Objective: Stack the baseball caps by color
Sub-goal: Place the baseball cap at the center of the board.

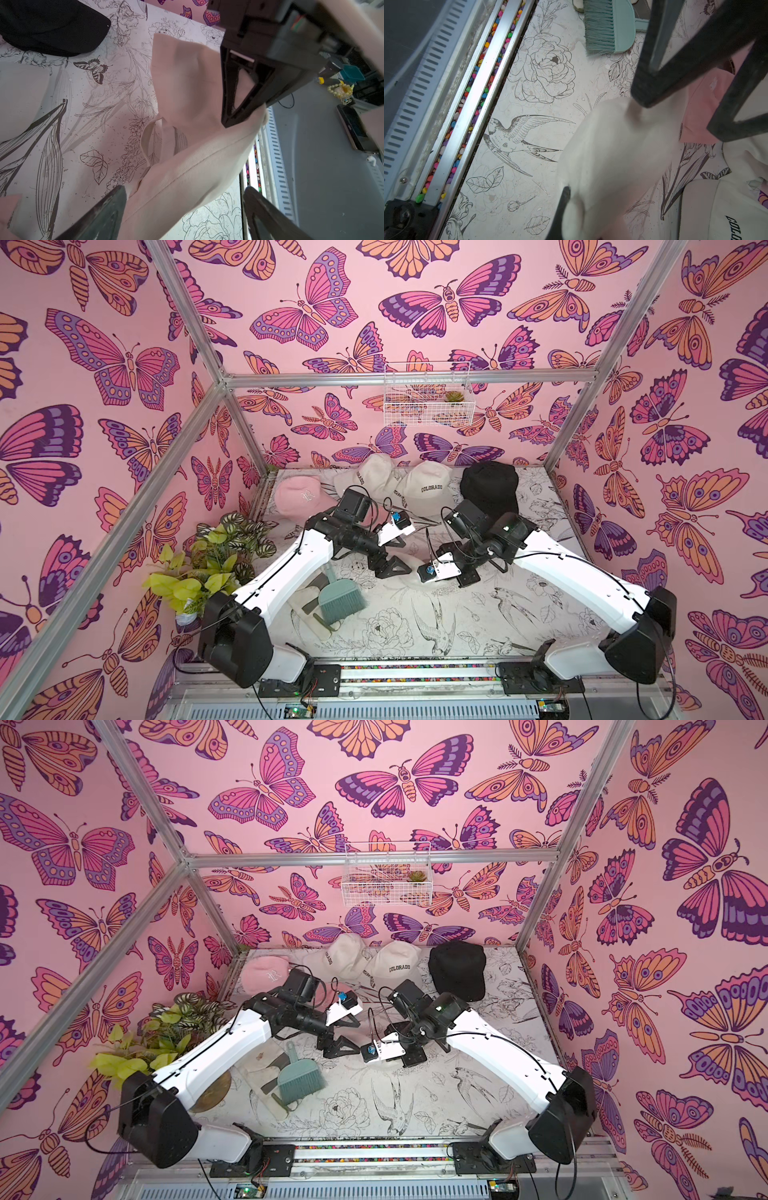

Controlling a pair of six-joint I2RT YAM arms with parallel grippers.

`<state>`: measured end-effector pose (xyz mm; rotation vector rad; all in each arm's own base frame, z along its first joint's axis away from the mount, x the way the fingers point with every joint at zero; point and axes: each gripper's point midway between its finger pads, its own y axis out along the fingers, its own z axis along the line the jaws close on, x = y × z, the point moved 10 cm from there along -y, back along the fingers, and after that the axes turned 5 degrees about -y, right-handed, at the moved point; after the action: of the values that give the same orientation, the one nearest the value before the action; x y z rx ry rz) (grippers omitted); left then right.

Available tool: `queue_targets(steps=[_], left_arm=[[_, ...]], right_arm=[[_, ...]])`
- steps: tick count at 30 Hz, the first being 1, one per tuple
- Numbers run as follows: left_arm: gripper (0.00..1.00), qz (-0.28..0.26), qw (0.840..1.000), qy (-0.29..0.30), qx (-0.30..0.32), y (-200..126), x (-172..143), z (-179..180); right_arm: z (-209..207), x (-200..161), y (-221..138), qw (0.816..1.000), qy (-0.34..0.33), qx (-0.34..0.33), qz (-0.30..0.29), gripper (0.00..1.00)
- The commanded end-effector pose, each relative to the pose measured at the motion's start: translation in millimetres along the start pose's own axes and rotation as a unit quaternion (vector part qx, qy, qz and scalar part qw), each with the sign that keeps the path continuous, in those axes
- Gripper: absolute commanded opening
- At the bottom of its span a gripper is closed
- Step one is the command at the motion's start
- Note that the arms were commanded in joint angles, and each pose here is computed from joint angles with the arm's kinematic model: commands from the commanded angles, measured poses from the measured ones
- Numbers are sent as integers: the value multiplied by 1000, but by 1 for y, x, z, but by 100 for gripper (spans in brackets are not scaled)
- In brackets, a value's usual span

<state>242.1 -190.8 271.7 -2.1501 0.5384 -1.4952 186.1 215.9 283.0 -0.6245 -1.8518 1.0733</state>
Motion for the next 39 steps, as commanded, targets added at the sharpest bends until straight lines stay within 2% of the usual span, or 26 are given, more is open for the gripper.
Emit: queue_targets(steps=[1,9,11,14,15,17,18,19,25,30,34,39], left_arm=[[87,13,999,8,-35,2,0,-5],[85,18,997,0,-69,11,-7,-6],[80,19,997,-1,-71,12,-9,-5],[60,27,998,-5,-65,14,-10,-2],[49,30,998,-4,-60,14,-10,-1],[17,32,998,3,-49,12,-7,0],[8,28,999,6,-46,10,-6,1],[2,22,999,10,-47,7,-3,1],[0,-29,997,29,-65,-11,0,1],[0,-53,996,30,-65,-23,0,1],[0,-71,994,33,-71,-30,1,-1],[0,-76,994,28,-76,-30,1,2]], right_arm=[[-1,4,-1,1000,-5,4,-8,0],[-5,6,0,1000,13,-8,-23,0],[-6,6,1,999,20,-7,-26,0],[-6,7,2,999,29,-3,-34,0],[-6,7,2,999,32,-1,-36,0],[-5,7,3,999,34,4,-37,0],[-4,5,3,999,39,8,-37,1],[-3,3,4,998,46,15,-37,3],[6,-6,-4,991,86,66,-76,21],[11,-21,-6,987,114,64,-89,36],[11,-31,-7,986,129,60,-92,40],[12,-38,-1,981,140,75,-111,36]])
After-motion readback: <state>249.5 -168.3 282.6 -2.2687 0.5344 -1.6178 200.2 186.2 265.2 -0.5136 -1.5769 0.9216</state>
